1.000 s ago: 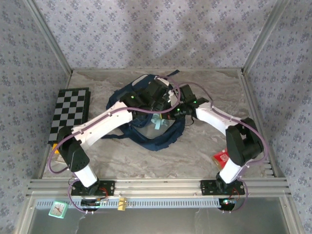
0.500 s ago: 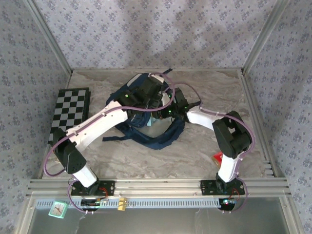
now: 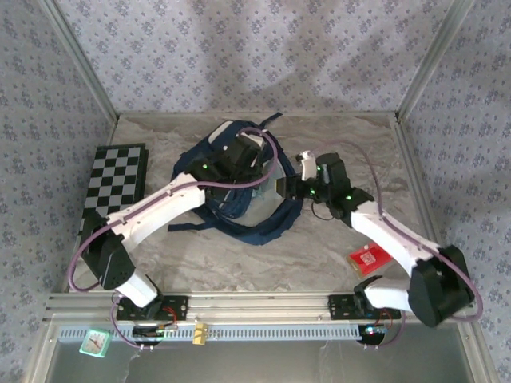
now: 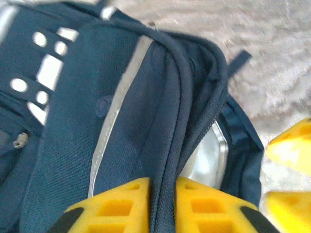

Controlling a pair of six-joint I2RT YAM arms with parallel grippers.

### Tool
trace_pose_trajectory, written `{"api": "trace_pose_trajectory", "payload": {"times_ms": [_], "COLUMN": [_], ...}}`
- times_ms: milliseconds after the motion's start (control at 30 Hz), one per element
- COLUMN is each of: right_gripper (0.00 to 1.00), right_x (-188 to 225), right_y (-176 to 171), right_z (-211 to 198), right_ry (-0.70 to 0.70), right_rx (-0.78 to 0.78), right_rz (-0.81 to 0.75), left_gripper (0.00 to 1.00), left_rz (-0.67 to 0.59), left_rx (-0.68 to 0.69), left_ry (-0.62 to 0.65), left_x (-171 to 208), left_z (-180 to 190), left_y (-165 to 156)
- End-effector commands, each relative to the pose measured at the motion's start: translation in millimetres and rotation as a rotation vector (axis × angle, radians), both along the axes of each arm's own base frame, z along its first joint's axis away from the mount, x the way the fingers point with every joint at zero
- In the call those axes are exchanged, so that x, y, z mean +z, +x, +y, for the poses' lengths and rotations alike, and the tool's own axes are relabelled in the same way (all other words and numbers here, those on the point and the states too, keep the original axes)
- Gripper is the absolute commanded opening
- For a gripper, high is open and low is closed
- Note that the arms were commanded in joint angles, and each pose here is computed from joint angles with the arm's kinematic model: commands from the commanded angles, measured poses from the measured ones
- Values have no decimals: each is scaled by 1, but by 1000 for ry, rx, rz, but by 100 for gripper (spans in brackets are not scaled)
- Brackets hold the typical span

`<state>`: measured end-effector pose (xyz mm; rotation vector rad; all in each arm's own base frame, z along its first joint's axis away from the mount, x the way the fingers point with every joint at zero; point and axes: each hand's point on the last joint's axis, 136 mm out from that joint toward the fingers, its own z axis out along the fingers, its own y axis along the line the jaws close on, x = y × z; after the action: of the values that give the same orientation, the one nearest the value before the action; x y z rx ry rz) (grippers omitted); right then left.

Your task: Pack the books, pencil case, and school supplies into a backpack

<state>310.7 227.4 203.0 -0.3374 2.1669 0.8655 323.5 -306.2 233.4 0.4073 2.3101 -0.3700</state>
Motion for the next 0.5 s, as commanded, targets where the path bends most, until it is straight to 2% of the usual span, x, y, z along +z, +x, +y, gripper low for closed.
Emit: {"api": "trace_pose_trajectory", "payload": {"times_ms": [0,100,233,367,467], "right_gripper": [54,58,62,62,62], "right_x": [-18,-13,-24,-39,-47], "right_y": [-27,-43,-55,-64,-67], "right_z": [-27,-39,-42,-25,-10], "right_ry": [-59,-60,-52,-20,1], "right_rx": [-79,-116,-144,-147,-156], "right_rz": [113,143,265,362,414], "left_gripper": [37,50,62,63,64], "left_rz": [82,85,103,193,230], "left_rx": [-29,23,154,347,442], "left_ry": [-224,-275,-294,-360,-443], "left_x": [16,19,8,-30,-51], "left_z": [-15,0,46,100,127], "left_y": [-23,-31,-39,-38,-34]}}
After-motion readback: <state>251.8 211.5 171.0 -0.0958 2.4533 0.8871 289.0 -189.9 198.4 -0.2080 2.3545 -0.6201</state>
